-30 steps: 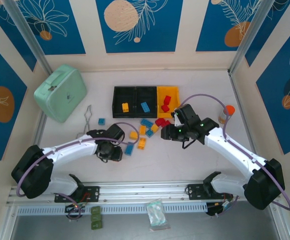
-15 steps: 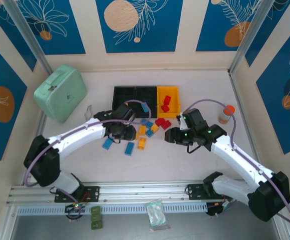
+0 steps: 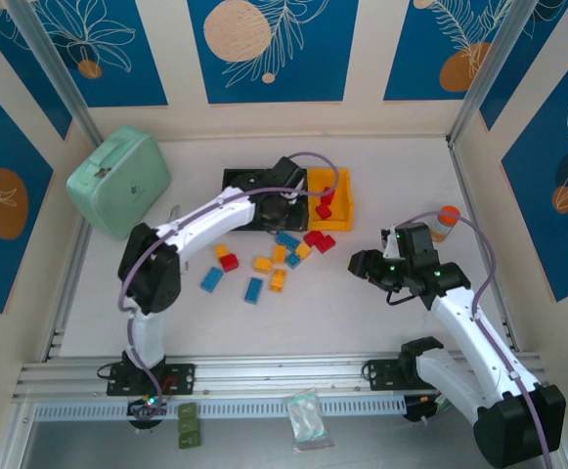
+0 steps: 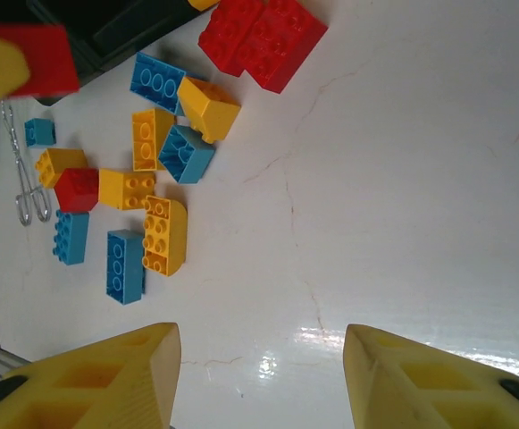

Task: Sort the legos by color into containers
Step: Place the lego on the lego.

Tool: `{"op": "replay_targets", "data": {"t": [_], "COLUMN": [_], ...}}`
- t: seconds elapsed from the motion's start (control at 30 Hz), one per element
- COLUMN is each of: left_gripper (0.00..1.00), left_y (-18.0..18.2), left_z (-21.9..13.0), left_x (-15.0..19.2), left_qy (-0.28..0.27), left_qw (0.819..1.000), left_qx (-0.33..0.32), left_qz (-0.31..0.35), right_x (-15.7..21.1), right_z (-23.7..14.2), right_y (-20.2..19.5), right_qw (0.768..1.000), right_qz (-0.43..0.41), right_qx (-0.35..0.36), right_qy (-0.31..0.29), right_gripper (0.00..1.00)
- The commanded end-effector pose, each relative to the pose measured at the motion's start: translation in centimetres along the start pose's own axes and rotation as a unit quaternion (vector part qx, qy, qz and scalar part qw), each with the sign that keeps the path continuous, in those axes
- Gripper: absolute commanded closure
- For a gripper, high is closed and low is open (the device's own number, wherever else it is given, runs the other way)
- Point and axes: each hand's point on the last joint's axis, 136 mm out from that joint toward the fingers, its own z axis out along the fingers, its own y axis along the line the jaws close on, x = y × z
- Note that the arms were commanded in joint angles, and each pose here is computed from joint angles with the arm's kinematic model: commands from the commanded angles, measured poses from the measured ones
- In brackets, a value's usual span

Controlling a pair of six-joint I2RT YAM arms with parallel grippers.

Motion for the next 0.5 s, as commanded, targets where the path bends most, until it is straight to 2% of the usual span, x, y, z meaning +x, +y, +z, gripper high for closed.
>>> {"op": "replay_targets", "data": {"t": [0.0, 0.27, 0.47], "left_gripper": [0.74, 0.74, 0.73], "left_y": [-1.3, -3.4, -4.4], "left_z": [1.2, 4.9, 8.0], "left_x": [-0.9, -5.4, -6.9], "left_qy": [0.017, -0.007, -0.017], "left_qw": [1.000, 1.000, 0.999], "left_qx": [0.007, 0.021, 0.045], "left_qz": [0.010, 0.022, 0.017], "right_x": [0.9, 1.6, 1.7], "right_z": [-0.2, -0.3, -0.5], "right_y": [0.0, -0.9, -1.5], "right_qw": [1.000, 0.999, 0.999], "right_qz": [0.008, 0.026, 0.035], "right_qx": [-0.016, -0.021, -0.021], "right_qy": [0.016, 0.015, 0.014], "right_gripper": [0.48, 0.48, 0.48]}}
